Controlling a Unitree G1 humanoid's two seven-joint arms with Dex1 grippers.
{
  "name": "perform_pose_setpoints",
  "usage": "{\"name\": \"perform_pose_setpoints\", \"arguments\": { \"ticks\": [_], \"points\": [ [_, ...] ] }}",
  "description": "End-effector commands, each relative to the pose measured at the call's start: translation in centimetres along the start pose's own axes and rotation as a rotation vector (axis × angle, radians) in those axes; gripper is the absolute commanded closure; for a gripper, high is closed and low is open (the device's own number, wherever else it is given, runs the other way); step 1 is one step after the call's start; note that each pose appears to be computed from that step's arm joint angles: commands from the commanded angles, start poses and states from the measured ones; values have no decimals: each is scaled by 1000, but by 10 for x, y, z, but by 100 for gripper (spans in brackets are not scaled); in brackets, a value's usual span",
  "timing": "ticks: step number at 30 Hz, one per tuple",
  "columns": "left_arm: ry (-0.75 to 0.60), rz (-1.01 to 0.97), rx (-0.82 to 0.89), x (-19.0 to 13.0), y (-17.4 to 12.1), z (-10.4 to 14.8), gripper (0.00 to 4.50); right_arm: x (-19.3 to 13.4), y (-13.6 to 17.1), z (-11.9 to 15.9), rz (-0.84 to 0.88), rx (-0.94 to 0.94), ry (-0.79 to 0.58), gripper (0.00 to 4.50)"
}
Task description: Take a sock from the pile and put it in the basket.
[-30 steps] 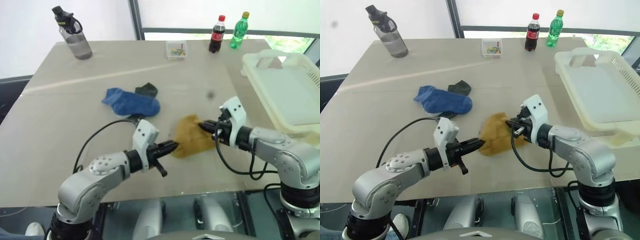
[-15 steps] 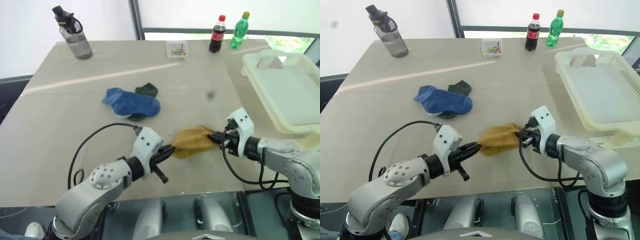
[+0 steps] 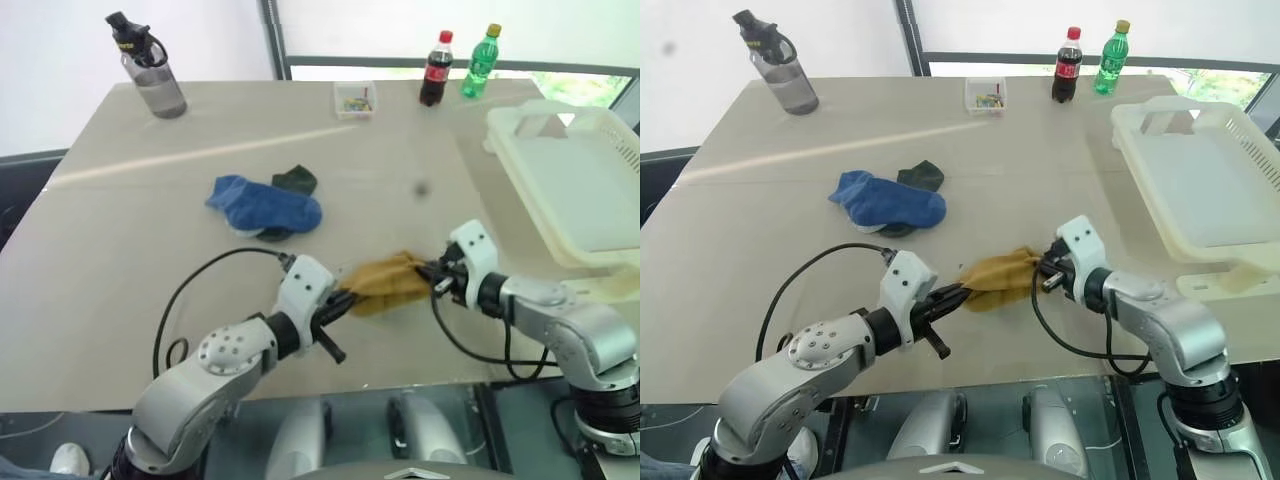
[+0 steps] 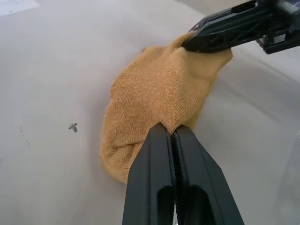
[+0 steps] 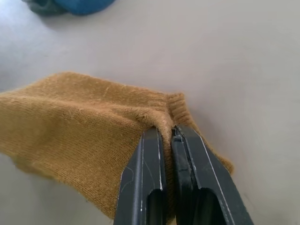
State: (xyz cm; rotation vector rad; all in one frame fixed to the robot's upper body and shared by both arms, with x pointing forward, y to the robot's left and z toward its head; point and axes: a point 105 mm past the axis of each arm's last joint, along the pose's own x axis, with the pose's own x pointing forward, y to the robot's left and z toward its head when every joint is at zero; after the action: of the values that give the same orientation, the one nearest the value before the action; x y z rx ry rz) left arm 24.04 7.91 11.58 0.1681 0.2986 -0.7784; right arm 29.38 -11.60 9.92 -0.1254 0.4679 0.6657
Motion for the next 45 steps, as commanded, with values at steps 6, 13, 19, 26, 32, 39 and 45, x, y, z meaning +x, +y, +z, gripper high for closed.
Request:
{"name": "perform_pose_setpoints", "arguments": {
  "ticks": [6, 13, 19, 26, 32, 39, 45],
  "points": [
    [74, 54, 152, 14, 29, -13, 450, 17, 18, -11, 12, 116, -11, 430],
    [-24, 80, 228, 25, 47, 5, 450, 6, 47, -18, 75, 314, 113, 430],
    [-102, 69, 260, 26, 56, 22, 450, 3, 49, 4, 58, 301, 66, 430],
    [-172, -26, 123, 7, 38, 34, 450, -12, 33, 28, 32, 214, -5, 430],
    [-132, 22, 89, -1, 37, 27, 450, -21, 17, 44, -24, 109, -90, 430],
    [-117, 48, 86, -3, 27, 16, 450, -19, 16, 23, -31, 58, -38, 430],
    [-119, 65, 90, -5, 26, 14, 450, -14, 22, 16, -15, 69, -33, 430]
  ]
}}
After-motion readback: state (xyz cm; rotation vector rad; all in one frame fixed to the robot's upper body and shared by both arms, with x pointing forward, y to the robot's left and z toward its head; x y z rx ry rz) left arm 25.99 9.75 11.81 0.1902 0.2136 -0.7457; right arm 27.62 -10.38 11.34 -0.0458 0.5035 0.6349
